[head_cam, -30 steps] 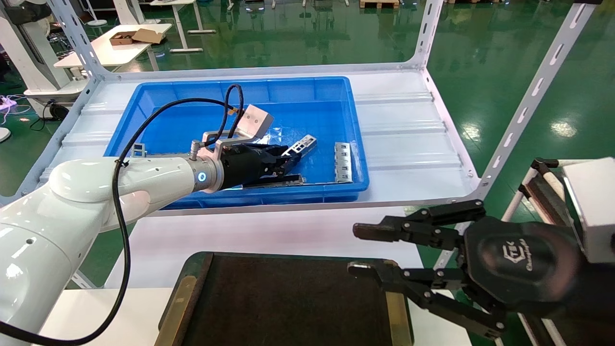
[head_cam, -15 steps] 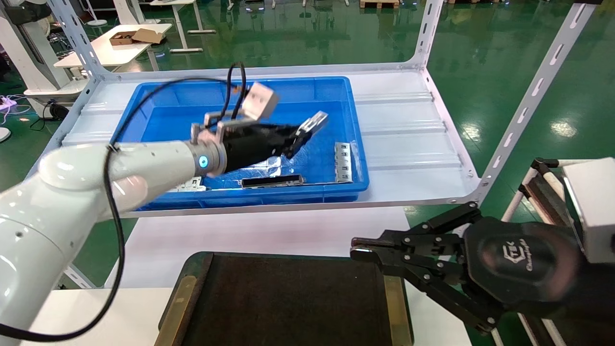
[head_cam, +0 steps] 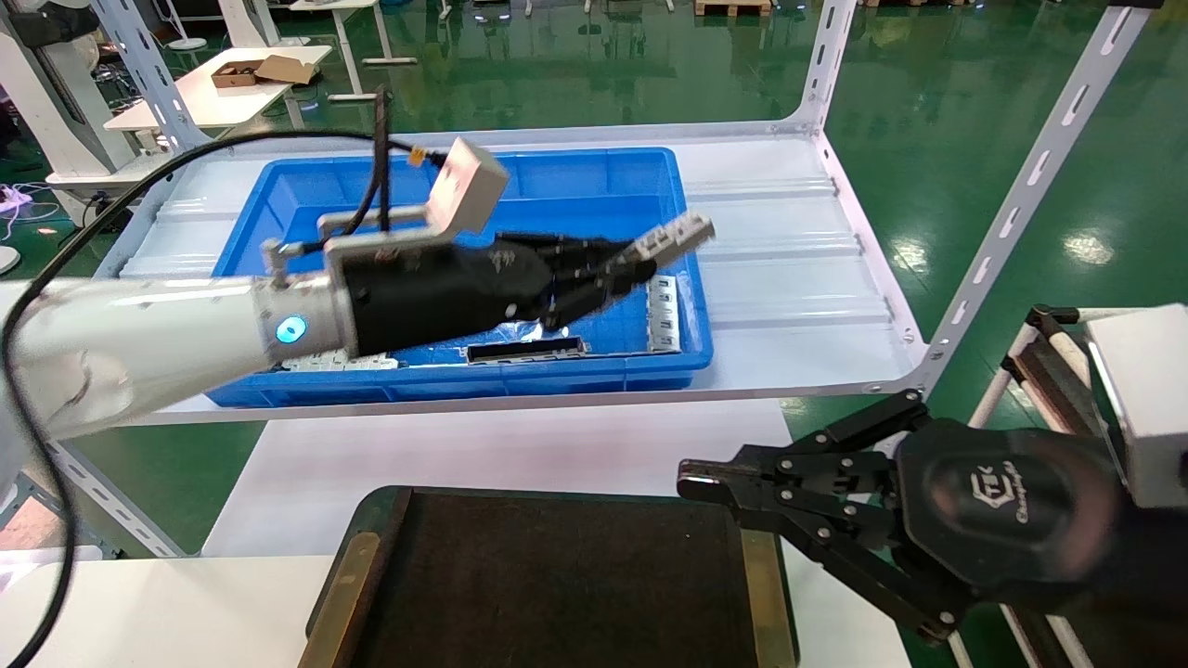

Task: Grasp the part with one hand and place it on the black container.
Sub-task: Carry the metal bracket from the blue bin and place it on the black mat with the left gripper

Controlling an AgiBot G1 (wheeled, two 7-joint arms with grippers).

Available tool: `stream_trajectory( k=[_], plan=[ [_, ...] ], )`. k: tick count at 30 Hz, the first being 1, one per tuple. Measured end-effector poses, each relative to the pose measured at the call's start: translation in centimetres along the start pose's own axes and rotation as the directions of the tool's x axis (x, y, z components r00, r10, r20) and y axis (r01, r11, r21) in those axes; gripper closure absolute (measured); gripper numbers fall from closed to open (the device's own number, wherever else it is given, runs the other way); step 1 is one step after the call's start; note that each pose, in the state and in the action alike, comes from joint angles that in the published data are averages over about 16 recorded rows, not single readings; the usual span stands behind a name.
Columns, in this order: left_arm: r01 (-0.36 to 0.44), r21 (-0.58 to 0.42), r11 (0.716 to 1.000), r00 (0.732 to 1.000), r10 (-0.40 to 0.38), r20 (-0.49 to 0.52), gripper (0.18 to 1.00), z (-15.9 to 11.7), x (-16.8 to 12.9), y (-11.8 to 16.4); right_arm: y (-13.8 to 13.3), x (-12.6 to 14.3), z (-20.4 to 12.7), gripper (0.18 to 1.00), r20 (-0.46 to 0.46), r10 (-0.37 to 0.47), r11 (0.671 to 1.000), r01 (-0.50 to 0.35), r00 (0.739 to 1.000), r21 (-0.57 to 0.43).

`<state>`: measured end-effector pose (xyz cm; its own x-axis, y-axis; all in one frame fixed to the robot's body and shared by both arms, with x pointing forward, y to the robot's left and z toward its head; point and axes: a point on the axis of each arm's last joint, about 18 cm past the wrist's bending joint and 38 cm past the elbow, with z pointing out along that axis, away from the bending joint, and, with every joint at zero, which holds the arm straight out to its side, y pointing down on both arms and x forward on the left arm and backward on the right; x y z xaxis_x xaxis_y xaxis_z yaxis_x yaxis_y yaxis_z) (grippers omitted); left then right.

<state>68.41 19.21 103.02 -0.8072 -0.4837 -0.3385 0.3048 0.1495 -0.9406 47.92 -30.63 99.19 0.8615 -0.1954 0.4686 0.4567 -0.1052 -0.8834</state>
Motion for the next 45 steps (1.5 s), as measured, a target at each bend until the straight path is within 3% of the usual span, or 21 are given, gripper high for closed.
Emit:
stream_trajectory(
  k=[5,10,19,24,30,38,45],
  plan=[
    [0.045,-0.011,0.999,0.996,-0.046,-0.079,0.860,-1.7,2.8,2.7,0.0,0.0,0.0,0.988,0.000,0.000,1.000,0.000,1.000,0.000],
    [0.137,-0.070,0.988,0.985,-0.144,-0.097,0.860,-2.8,6.0,7.4,0.0,0.0,0.0,0.988,0.000,0.000,1.000,0.000,1.000,0.000],
    [0.359,-0.178,0.916,0.933,-0.354,0.062,0.860,-3.1,11.6,17.8,0.0,0.0,0.0,0.988,0.000,0.000,1.000,0.000,1.000,0.000],
    [0.473,-0.167,0.865,0.875,-0.439,0.205,0.860,-1.8,13.4,22.2,0.0,0.0,0.0,0.988,0.000,0.000,1.000,0.000,1.000,0.000],
    [0.577,-0.098,0.811,0.782,-0.514,0.352,0.861,1.2,14.2,25.5,0.0,0.0,0.0,0.988,0.000,0.000,1.000,0.000,1.000,0.000],
    [0.673,-0.002,0.740,0.655,-0.594,0.467,0.861,5.4,13.7,27.5,0.0,0.0,0.0,0.988,0.000,0.000,1.000,0.000,1.000,0.000],
    [0.727,0.051,0.685,0.568,-0.641,0.516,0.861,7.4,13.1,28.1,0.0,0.0,0.0,0.988,0.000,0.000,1.000,0.000,1.000,0.000]
  ],
)
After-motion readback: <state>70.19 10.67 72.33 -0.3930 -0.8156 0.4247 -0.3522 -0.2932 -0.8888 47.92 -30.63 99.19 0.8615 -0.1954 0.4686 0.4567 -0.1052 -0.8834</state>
